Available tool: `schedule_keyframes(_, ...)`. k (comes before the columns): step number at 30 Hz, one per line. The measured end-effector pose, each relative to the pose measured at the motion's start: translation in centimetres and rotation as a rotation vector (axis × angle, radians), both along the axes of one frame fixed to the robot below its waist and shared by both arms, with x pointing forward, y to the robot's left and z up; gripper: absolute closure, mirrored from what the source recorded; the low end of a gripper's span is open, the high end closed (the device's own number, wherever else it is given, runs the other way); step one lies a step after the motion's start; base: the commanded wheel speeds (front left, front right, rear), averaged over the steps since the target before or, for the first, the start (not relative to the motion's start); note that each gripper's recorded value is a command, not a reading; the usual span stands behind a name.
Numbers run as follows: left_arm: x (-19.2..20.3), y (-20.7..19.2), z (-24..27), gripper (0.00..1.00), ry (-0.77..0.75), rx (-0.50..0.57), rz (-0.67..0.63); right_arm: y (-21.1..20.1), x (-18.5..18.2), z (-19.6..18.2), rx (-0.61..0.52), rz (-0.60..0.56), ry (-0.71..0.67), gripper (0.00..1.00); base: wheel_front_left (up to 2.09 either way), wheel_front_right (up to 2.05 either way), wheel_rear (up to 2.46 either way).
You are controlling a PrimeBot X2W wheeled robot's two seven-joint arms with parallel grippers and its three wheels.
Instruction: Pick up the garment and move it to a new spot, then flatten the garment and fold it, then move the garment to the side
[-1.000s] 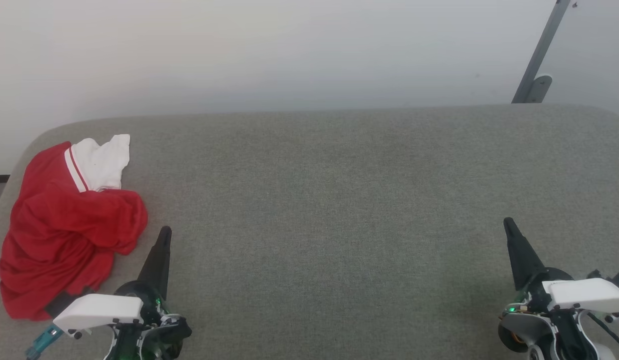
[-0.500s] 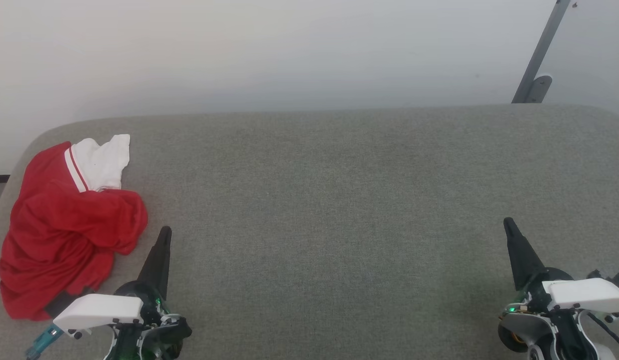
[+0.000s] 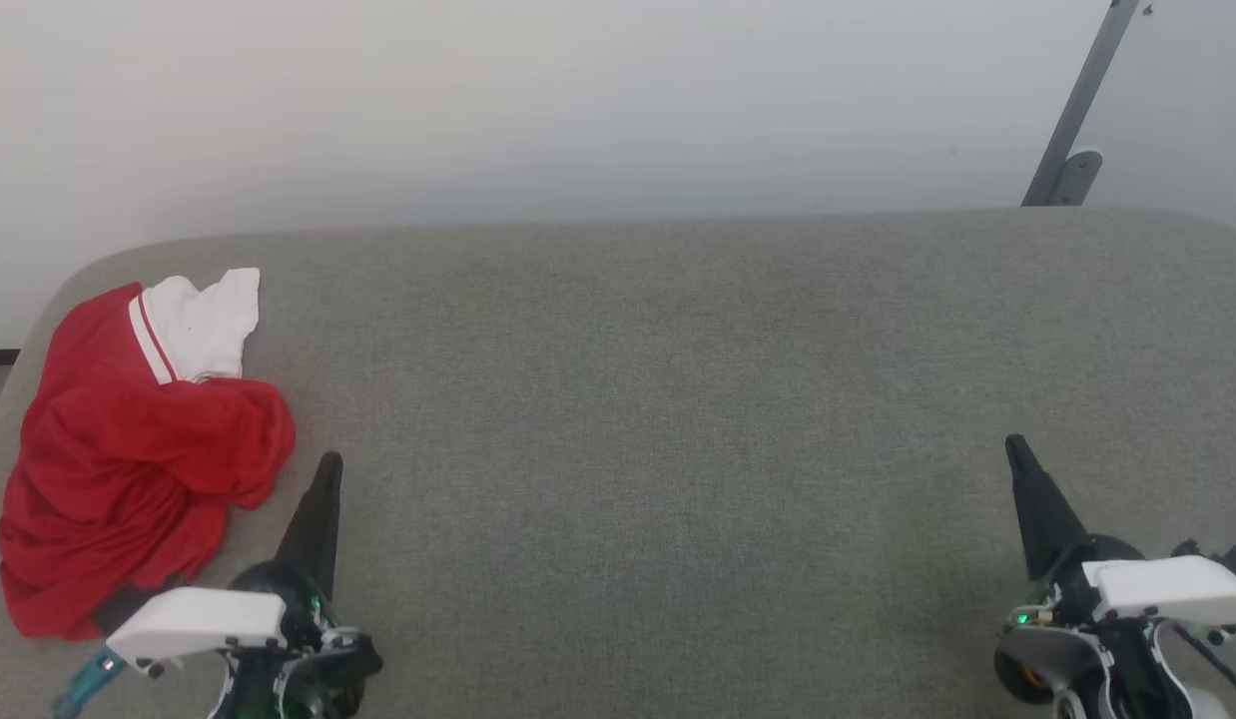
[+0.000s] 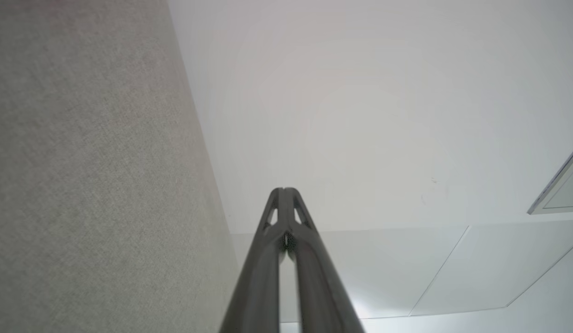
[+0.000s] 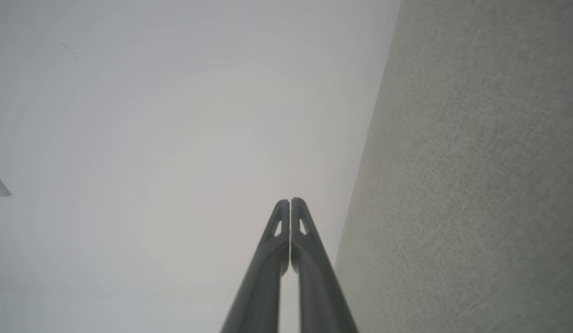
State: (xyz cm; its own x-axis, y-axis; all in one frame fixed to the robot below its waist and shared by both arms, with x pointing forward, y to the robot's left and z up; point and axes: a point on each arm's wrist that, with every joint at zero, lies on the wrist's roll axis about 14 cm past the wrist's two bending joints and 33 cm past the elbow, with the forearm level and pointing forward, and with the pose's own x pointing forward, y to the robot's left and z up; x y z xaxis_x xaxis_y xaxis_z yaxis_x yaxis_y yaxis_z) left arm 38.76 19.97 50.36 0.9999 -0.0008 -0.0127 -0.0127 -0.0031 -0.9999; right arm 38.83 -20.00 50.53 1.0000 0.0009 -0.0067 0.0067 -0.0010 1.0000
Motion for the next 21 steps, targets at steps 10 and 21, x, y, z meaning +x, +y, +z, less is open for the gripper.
schedule_keyframes(10,-1.5,-0.2,-3.0,0.00,0.091,-0.008,0.003,0.2,-1.6,-3.2,0.008,-0.007,0.097,0.00,0.00,0.00,0.00)
schedule_keyframes(21,-1.3,-0.3,-1.9,0.00,0.072,0.025,0.018,0.2,-1.6,-2.6,-0.070,-0.019,0.082,0.00,0.00,0.00,0.00)
